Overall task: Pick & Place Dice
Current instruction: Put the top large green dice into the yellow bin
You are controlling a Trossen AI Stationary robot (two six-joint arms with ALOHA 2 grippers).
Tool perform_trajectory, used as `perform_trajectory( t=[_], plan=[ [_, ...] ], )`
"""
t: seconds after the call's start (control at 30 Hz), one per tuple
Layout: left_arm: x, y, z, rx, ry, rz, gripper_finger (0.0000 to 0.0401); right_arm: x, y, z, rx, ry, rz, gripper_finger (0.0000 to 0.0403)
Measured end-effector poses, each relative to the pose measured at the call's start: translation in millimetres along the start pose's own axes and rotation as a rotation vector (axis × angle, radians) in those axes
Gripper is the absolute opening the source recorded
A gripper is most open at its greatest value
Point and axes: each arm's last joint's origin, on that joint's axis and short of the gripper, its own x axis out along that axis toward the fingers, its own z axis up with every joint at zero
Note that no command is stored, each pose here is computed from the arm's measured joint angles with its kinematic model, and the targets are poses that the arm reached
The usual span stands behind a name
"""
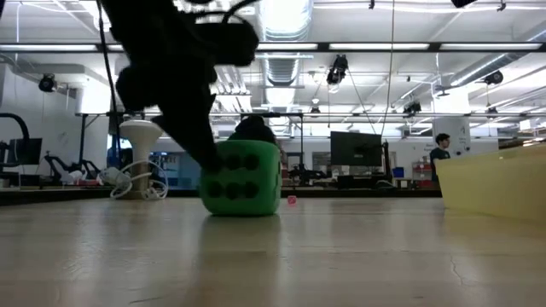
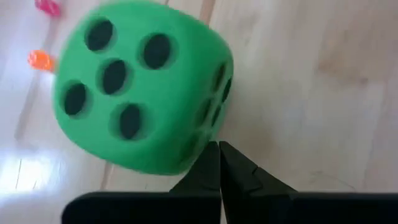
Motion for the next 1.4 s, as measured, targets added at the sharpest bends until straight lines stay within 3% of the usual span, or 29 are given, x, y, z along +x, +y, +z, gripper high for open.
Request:
perform_trajectory(
  t=[0.23,0.4,0.5,0.67,0.77,0.87,1.07,1.2,1.4],
  plan=[
    [-30.6,-7.9,15.3,0.009,-0.095,-0.065,0.0000,1.4,0.3,1.0,-0.025,-0.004,0.017,0.0107],
    [-59.0,-12.5,20.5,-0.006,-0.165,-0.152,0.0027,14.0,-6.8,6.7,-0.019,-0.048,-0.010,0.0107],
    [-76.8,-7.8,17.1,-0.060,-0.205,-0.164,0.0054,24.1,-15.1,10.6,-0.044,-0.062,-0.034,0.0108],
    [-105.9,15.0,-3.0,-0.225,-0.374,-0.073,0.0095,37.1,-29.8,23.4,-0.056,-0.103,-0.049,0.0137],
    [-106.0,27.2,-18.5,-0.320,-0.490,-0.088,0.0108,42.6,-39.2,33.5,-0.107,-0.125,-0.031,0.0163],
    [-102.0,41.7,-30.0,-0.410,-0.594,-0.172,0.0112,50.0,-51.3,38.6,-0.192,-0.120,-0.041,0.0189],
    [-78.3,69.6,-59.1,-0.589,-0.620,-0.226,0.0113,71.3,-80.4,37.9,-0.241,-0.066,-0.011,0.0221],
    [-65.8,79.7,-70.8,-0.619,-0.600,-0.188,0.0113,93.1,-91.5,37.4,-0.318,-0.048,0.056,0.0226],
    [-66.0,92.7,-67.0,-0.632,-0.629,-0.147,0.0113,139.5,-90.0,33.6,-0.518,0.025,0.084,0.0226]
  ],
)
